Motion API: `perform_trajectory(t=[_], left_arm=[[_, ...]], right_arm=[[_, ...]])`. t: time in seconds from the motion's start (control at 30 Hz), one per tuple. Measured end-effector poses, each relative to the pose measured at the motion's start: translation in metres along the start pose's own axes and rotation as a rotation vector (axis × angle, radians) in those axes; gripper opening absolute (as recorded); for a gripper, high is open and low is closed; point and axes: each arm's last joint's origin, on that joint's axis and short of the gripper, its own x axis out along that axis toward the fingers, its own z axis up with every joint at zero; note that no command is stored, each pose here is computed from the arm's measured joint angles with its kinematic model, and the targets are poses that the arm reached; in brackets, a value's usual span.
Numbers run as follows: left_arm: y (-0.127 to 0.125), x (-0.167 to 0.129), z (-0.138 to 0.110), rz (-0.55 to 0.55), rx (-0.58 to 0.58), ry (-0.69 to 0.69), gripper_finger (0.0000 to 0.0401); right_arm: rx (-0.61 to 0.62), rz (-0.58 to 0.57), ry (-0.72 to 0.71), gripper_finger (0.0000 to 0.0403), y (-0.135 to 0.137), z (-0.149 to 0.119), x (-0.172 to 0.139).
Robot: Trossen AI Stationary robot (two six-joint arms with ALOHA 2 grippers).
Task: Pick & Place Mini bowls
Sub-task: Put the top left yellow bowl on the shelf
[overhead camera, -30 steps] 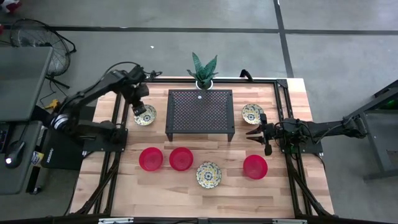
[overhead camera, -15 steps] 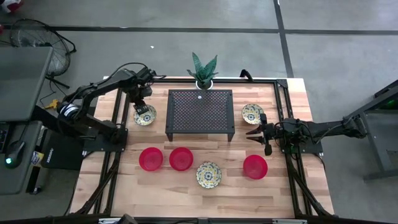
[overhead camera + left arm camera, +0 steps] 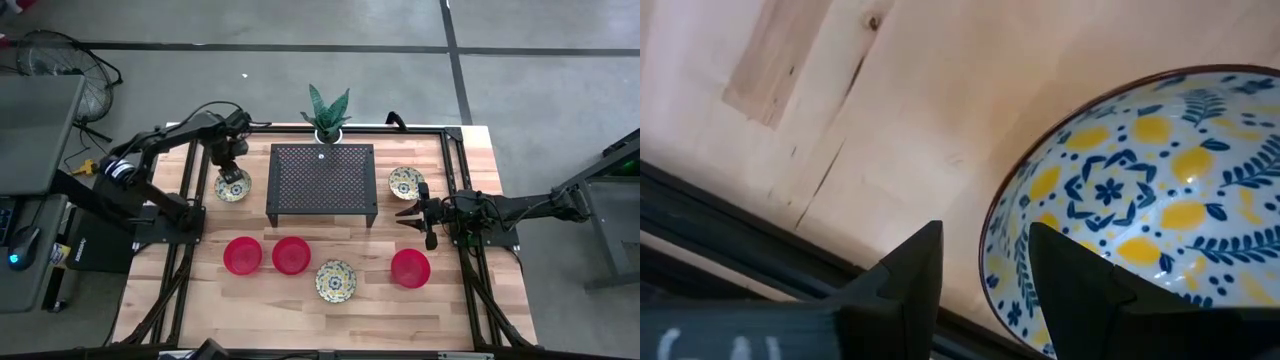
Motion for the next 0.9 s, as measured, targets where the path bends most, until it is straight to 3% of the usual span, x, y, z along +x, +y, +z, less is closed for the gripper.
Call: perform_trajectory(t=[0.47,0.9], left_arm=[[0.0001,0.0069,0.0027,-0.022,0.037,0.03,0.0137],[-0.0004,0.0058,0.001,-0.028,0.064,0.044,0.0011]], right_arm=[[0.0,0.0,0.0,0.0073,0.0,0.0,0.0],[0.0,0.0,0.0,0.0073,0.0,-0.0001,0.0]])
